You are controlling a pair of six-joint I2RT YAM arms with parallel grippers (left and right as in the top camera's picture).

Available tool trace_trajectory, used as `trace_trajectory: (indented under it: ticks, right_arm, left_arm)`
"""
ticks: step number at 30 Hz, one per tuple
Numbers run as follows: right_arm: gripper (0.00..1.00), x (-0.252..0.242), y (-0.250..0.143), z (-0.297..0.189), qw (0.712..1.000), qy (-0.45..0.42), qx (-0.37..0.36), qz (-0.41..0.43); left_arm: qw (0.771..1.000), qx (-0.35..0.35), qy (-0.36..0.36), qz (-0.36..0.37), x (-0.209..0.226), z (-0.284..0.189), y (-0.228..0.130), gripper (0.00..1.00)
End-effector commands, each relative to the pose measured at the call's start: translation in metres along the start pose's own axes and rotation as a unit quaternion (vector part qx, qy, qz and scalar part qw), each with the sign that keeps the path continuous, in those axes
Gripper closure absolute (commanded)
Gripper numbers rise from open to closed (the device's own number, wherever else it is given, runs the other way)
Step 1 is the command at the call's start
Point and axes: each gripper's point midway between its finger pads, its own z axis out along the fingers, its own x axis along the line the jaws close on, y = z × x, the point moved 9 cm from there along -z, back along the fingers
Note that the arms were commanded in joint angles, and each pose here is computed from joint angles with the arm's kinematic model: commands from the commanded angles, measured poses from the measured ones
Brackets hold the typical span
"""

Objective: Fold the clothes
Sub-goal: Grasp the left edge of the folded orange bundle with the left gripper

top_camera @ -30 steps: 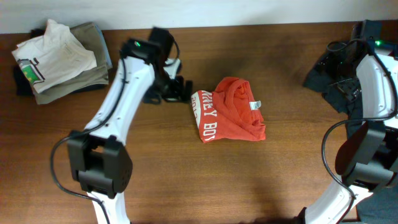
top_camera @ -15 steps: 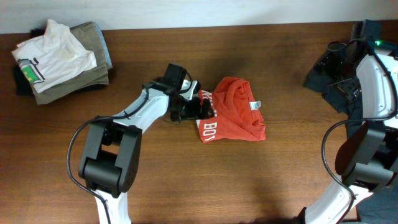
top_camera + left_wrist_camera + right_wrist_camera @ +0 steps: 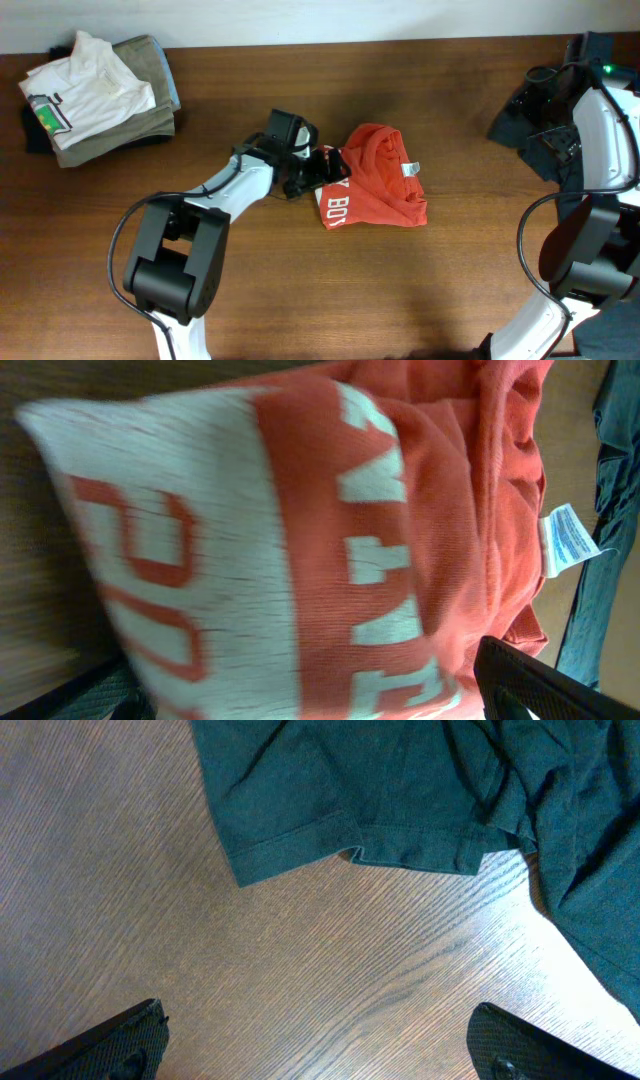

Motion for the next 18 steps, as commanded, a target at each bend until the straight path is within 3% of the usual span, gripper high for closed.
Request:
trace_trajectory:
  ticks: [1, 4, 5, 7, 8, 9, 10, 18]
  right_arm:
    - [0.01, -0.001, 0.002, -0.003, 1.000, -0.003, -0.006, 0.005]
    - [0.01, -0.001, 0.002, -0.003, 1.000, -0.003, -0.006, 0.005]
    - [0.01, -0.001, 0.002, -0.003, 1.000, -0.003, -0.006, 0.005]
    - [0.01, -0.001, 0.002, -0.003, 1.000, -0.003, -0.006, 0.005]
    - [0.01, -0.001, 0.002, -0.003, 1.000, -0.003, -0.006, 0.005]
    - [0.01, -0.001, 0.002, -0.003, 1.000, -0.003, -0.006, 0.005]
    - [0.01, -0.001, 0.002, -0.003, 1.000, -0.003, -0.006, 0.005]
    - [0.01, -0.001, 0.002, -0.003, 1.000, -0.003, -0.006, 0.005]
  left_arm:
    - [0.997, 0.035, 0.053, -0.034, 0.011, 0.028, -0.031, 0.01]
    - [0.995, 0.016, 0.089, -0.035, 0.008, 0.034, -0.036, 0.03]
    - [0.995, 0.014, 0.094, -0.031, 0.006, 0.035, -0.037, 0.09]
    - [0.994, 0.010, 0.102, -0.026, 0.005, 0.037, -0.038, 0.34]
    - [0.994, 0.002, 0.105, -0.024, 0.005, 0.037, -0.037, 0.61]
    - [0.995, -0.006, 0.102, -0.020, 0.004, 0.037, -0.034, 0.73]
    - [0.995, -0.014, 0.098, -0.018, 0.003, 0.037, -0.031, 0.78]
    - [0.993, -0.077, 0.091, -0.002, 0.018, 0.020, 0.004, 0.93]
